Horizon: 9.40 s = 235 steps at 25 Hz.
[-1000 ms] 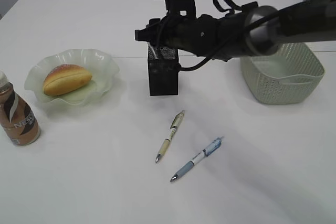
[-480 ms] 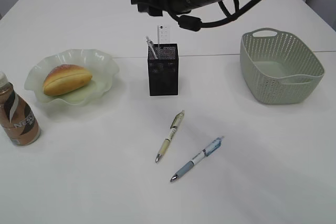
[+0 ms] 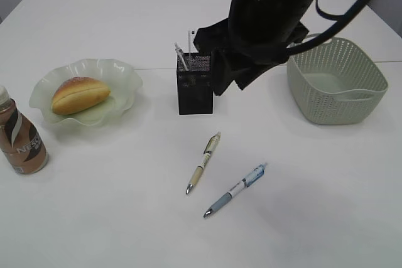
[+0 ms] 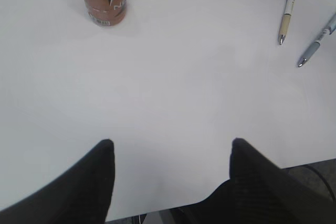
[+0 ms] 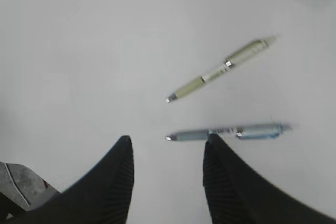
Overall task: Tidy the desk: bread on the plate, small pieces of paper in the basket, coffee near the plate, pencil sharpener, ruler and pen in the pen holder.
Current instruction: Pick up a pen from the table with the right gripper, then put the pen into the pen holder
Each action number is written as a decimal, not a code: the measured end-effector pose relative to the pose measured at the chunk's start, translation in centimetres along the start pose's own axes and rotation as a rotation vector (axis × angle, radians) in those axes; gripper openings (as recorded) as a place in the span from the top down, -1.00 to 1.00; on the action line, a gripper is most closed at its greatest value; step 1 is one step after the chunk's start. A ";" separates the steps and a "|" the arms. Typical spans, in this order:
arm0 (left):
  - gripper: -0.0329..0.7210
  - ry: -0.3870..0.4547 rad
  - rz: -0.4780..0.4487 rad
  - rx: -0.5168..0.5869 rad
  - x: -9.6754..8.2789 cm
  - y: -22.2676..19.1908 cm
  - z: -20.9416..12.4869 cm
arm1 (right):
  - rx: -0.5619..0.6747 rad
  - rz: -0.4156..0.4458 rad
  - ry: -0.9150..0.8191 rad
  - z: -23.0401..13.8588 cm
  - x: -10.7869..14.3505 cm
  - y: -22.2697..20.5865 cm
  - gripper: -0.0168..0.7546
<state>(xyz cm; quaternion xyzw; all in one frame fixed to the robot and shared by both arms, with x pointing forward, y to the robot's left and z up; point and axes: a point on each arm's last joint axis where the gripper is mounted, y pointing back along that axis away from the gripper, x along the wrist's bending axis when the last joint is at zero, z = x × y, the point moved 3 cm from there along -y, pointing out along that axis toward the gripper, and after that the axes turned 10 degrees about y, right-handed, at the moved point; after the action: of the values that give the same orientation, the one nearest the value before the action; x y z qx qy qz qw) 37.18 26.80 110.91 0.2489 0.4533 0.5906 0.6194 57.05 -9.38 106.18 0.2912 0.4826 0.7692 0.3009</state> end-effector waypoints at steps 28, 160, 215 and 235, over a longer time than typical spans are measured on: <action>-0.41 0.012 -0.034 0.012 -0.4 0.0 -0.1 | 0.328 -0.044 -0.762 -7.4 -1.1 -10.4 0.04; -0.33 -0.026 0.076 -0.027 0.9 0.1 0.3 | 0.202 -0.312 -1.290 -7.9 -5.3 -18.1 0.59; -0.24 -0.011 0.032 -0.012 0.4 0.0 0.1 | -0.771 -0.423 0.285 -0.5 -2.8 0.2 0.70; -0.22 0.016 -0.043 0.015 -0.5 0.0 -0.2 | -1.086 -0.314 0.200 5.3 -6.4 -6.4 0.70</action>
<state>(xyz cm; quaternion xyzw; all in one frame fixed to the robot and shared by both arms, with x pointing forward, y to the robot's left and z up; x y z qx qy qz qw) 37.08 26.26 110.97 0.2392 0.4680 0.5755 0.6265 66.24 -8.89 101.25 -0.0545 0.0821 0.8768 0.4707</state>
